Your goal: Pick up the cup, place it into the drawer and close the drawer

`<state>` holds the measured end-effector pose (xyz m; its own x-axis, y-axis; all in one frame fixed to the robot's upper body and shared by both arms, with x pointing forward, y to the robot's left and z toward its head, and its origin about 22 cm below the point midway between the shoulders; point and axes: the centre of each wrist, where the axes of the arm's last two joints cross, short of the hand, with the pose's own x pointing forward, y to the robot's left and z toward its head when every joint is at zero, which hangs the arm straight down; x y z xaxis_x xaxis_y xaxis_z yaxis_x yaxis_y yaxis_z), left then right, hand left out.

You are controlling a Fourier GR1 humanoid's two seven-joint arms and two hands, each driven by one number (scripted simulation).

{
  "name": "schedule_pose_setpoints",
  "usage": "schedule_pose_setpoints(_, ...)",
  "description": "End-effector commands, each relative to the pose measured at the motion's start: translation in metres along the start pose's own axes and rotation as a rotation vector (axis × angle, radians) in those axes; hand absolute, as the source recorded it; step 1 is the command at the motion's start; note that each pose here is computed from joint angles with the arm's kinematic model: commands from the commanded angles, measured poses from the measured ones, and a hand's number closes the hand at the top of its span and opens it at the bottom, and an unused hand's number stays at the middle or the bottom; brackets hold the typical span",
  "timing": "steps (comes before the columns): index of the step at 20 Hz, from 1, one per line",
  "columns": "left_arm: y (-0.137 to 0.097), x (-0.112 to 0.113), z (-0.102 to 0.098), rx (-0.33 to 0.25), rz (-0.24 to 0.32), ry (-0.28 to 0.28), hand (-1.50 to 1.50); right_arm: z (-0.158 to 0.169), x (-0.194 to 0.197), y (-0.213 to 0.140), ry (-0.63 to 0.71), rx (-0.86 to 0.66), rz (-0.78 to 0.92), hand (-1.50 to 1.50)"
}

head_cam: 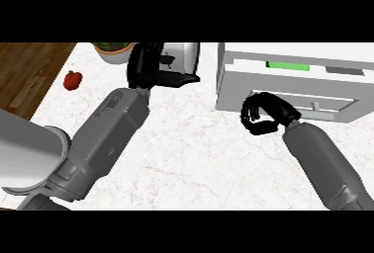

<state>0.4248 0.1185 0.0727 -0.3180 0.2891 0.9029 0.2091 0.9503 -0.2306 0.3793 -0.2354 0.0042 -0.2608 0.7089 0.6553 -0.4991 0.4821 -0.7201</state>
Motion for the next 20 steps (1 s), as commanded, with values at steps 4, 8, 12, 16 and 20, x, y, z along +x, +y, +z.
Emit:
schedule_pose_setpoints(4,0.016,0.004,0.008,-0.023,0.016,0.003,-1.5,-0.01,0.001,-0.075,-0.028,-0.209,-0.044,1.5)
schedule_pose_setpoints(8,0.031,0.01,0.011,-0.038,-0.006,-0.001,-1.5,0.002,-0.006,-0.105,0.02,-0.296,-0.064,1.5)
schedule_pose_setpoints(12,0.035,0.007,0.015,-0.046,0.023,0.015,-1.5,0.005,0.002,-0.127,0.007,-0.312,-0.088,1.5)
schedule_pose_setpoints(16,0.038,0.008,0.018,-0.075,0.013,0.019,-1.5,0.012,0.005,-0.141,-0.015,-0.321,-0.105,1.5)
schedule_pose_setpoints(20,0.038,0.008,0.019,-0.094,0.036,0.028,-1.5,0.017,0.009,-0.153,-0.027,-0.318,-0.116,1.5)
